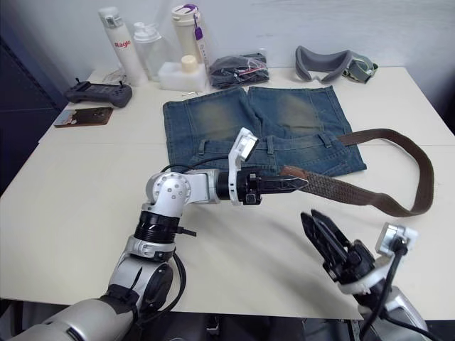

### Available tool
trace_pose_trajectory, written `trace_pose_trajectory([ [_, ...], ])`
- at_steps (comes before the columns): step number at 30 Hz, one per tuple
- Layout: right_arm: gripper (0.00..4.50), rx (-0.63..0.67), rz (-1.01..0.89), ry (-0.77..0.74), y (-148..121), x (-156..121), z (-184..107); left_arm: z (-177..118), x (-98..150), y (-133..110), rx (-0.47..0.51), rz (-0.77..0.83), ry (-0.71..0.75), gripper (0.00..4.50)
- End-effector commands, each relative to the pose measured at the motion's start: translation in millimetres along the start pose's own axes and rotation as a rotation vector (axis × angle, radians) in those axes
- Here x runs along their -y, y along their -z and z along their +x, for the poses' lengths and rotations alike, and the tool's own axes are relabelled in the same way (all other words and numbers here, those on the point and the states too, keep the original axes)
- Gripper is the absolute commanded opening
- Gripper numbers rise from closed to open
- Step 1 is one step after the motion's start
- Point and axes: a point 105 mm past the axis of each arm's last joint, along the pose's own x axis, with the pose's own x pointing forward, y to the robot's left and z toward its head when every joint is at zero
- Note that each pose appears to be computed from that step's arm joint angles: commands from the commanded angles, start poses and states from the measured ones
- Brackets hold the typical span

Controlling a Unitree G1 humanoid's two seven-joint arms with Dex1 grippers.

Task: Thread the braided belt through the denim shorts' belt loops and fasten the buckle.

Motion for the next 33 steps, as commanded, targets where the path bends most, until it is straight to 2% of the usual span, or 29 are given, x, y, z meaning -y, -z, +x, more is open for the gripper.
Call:
trace_pose_trajectory([
  [1,4.46,0.08,0.012,-0.034,-9,-4,11,-1,10,-3,0.004,0.035,0.006,0.0],
  [7,4.46,0.125,0.037,-0.081,-22,-5,18,-4,4,-1,0.017,0.041,-0.049,0.0],
  [9,3.97,0.123,0.043,-0.084,-25,-4,19,-6,1,-1,0.023,0.05,-0.072,0.0],
  [11,3.2,0.09,0.045,-0.079,-20,-2,19,-6,-2,-1,0.029,0.051,-0.083,0.0],
  [17,0.11,0.086,0.054,-0.081,-19,0,24,-3,-4,4,0.011,0.057,-0.087,0.0],
  [21,0.11,0.108,0.03,-0.059,-23,4,25,-6,-14,3,0.002,0.061,-0.125,0.0],
  [23,0.0,0.125,0.019,-0.048,-27,6,23,-8,-18,3,-0.001,0.064,-0.142,0.98],
  [24,0.0,0.13,0.009,-0.039,-29,7,21,-10,-19,2,-0.006,0.077,-0.146,1.04],
  [25,0.0,0.14,-0.015,-0.02,-34,9,17,-13,-24,-2,-0.011,0.132,-0.174,1.45],
  [27,0.0,0.166,-0.071,0.025,-46,12,9,-21,-38,-10,-0.06,0.342,-0.247,2.36],
  [29,0.0,0.188,-0.114,0.063,-56,14,3,-29,-54,-12,-0.153,0.54,-0.315,3.07],
  [31,0.0,0.203,-0.146,0.111,-64,17,-5,-31,-67,-21,-0.169,0.679,-0.363,3.98],
  [33,0.0,0.209,-0.18,0.134,-70,14,-10,-28,-76,-25,-0.217,0.829,-0.363,4.41],
])
